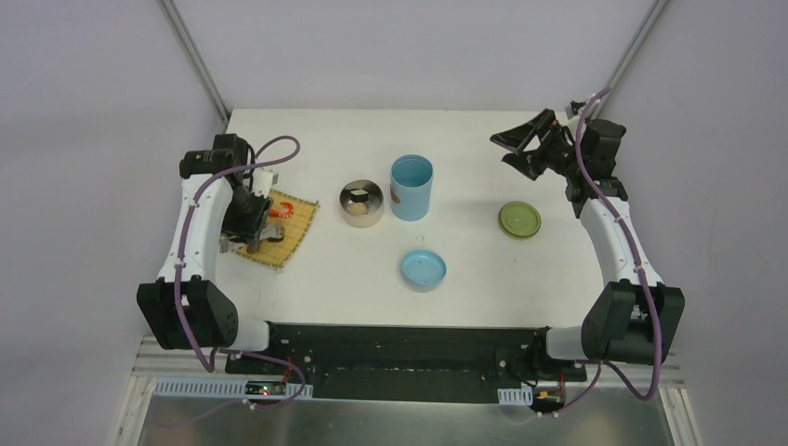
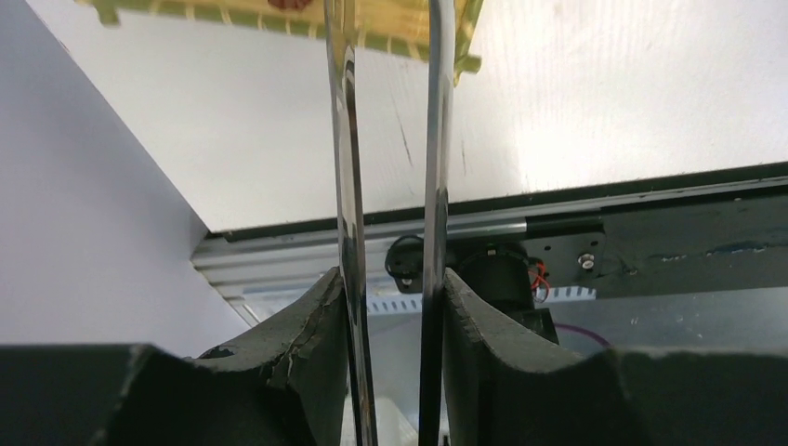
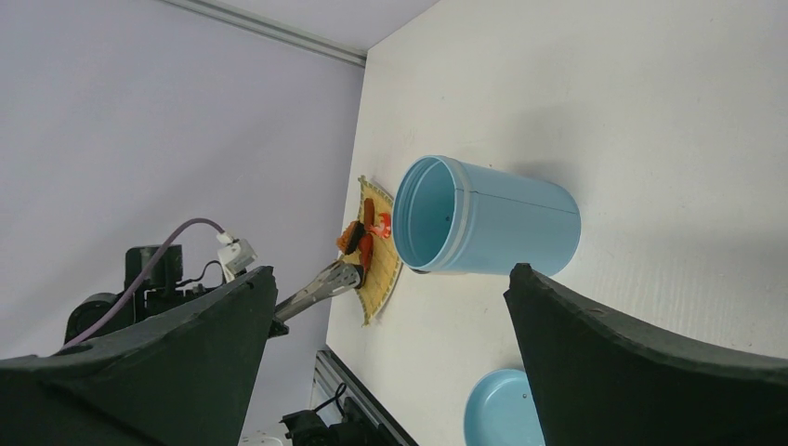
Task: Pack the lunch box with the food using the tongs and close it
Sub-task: Pick up the fake food from the plate.
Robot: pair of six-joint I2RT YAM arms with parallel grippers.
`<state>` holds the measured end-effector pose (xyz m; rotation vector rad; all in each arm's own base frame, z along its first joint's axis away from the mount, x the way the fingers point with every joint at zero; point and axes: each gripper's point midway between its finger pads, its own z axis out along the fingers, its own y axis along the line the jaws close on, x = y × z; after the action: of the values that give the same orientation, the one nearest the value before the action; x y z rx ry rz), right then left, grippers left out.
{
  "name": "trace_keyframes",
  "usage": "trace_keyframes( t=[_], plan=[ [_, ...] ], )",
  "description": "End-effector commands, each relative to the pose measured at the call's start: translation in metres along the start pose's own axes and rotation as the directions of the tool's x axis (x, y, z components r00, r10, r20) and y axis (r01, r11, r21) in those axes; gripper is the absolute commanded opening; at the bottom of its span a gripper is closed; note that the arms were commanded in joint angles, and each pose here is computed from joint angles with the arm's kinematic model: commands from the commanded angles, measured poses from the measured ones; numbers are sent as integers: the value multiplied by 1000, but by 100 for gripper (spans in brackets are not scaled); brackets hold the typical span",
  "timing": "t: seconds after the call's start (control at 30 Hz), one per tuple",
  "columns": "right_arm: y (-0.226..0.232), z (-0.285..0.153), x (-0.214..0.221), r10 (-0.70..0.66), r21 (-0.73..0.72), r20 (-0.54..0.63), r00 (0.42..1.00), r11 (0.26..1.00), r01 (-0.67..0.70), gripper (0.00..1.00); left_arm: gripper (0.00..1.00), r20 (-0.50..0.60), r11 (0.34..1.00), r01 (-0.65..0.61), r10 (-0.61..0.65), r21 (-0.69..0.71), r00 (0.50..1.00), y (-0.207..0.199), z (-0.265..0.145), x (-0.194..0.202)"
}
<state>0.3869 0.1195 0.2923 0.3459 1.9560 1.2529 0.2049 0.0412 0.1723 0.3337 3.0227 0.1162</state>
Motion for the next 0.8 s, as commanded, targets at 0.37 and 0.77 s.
trace_keyframes(
  t=[0.37,0.77],
  plan=[
    [22,-8,-6,-85,-52,28,996,995,87,99,31,455,854,-518,440,56,774,-85,-69,-115],
    [21,-17,-9,-118,-52,38,992,991,120,99,31,434,654,-756,679,10,592,-105,-62,-170]
  ],
)
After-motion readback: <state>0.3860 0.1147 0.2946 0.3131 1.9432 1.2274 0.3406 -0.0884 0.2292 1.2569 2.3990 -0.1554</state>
